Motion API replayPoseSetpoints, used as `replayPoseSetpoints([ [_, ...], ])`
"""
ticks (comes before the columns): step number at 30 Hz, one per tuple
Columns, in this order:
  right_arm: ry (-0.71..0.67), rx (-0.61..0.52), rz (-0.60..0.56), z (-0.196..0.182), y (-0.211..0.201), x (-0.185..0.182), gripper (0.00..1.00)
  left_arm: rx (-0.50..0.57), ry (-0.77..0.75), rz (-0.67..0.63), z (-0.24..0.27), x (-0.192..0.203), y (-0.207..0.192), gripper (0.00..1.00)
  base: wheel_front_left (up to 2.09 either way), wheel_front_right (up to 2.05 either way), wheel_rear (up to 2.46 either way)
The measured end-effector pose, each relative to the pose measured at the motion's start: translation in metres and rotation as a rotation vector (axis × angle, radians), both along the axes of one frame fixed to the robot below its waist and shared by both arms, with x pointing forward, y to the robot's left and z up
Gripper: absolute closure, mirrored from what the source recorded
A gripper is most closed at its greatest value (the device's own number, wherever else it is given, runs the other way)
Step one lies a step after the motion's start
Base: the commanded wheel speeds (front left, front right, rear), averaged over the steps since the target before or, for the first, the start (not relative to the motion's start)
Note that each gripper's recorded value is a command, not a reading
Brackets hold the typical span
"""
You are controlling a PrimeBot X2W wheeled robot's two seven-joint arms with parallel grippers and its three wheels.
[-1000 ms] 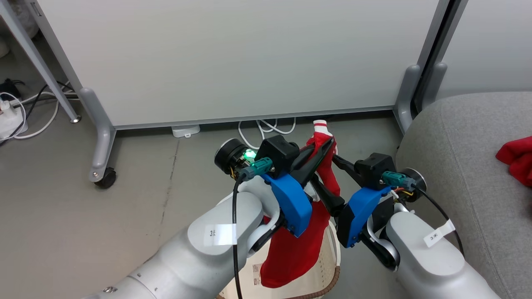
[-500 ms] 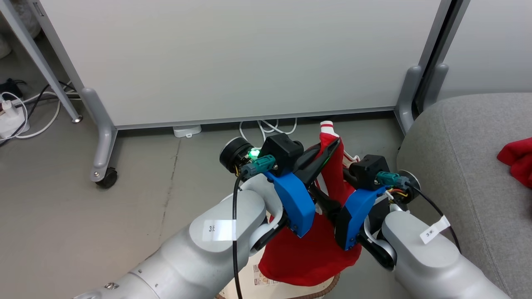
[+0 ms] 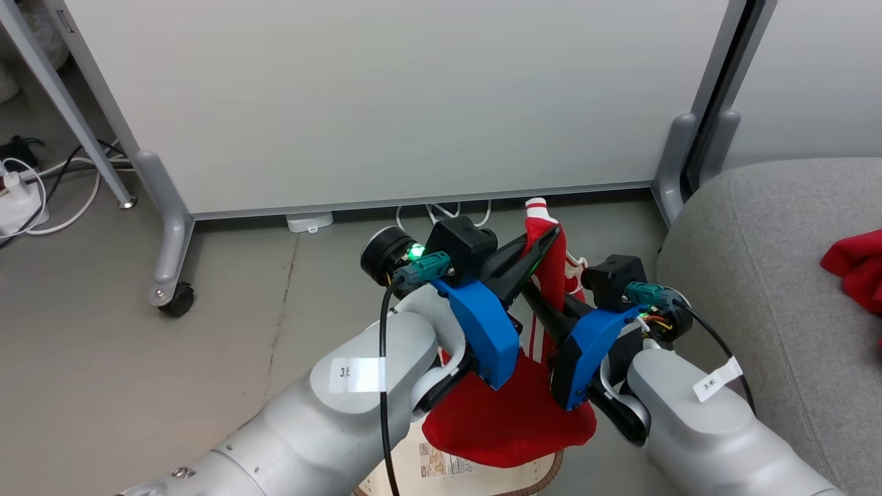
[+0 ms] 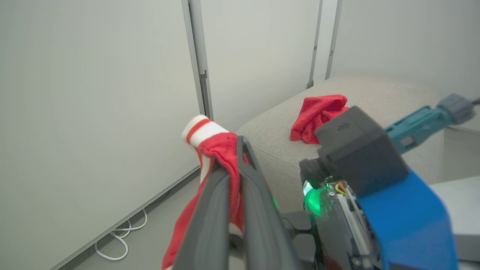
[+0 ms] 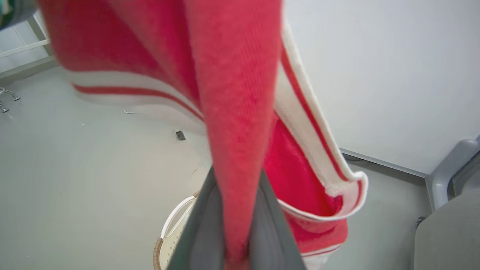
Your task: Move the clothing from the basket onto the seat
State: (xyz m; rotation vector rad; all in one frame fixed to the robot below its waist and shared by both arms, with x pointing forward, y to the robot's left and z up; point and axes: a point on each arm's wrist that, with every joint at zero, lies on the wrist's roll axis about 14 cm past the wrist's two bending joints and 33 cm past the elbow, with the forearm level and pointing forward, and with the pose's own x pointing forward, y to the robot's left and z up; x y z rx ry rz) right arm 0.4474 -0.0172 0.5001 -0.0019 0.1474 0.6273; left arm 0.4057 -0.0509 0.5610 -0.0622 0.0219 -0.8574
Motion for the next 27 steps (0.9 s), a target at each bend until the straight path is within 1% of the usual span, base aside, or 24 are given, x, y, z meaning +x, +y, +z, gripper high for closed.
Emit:
replayPoseSetpoints([
  [17, 0.002, 0.015, -0.021, 0.002, -0.004, -0.001, 1.0, 0.007, -0.007, -0.004, 0.001, -0.001, -0.002, 1.0, 0.0, 0.0, 0.0],
  [18, 0.003, 0.015, -0.022, 0.002, -0.004, -0.001, 1.0, 0.007, -0.007, -0.003, 0.001, -0.001, -0.002, 0.84, 0.0, 0.0, 0.0],
  [20, 0.004, 0.019, -0.023, 0.002, -0.005, 0.0, 1.0, -0.008, -0.006, 0.007, 0.004, 0.002, 0.0, 0.45, 0.0, 0.0, 0.0],
  [21, 0.003, 0.023, -0.025, 0.003, -0.005, 0.0, 1.0, -0.023, -0.004, 0.017, 0.006, 0.003, 0.001, 0.02, 0.0, 0.0, 0.0],
  [22, 0.0, 0.026, -0.025, 0.004, -0.005, 0.001, 1.0, -0.036, -0.001, 0.025, 0.007, 0.004, 0.002, 0.0, 0.0, 0.0, 0.0],
  [27, -0.006, 0.037, -0.029, 0.006, -0.006, 0.003, 1.0, -0.078, -0.001, 0.093, 0.002, 0.006, 0.019, 0.0, 0.0, 0.0, 0.0],
])
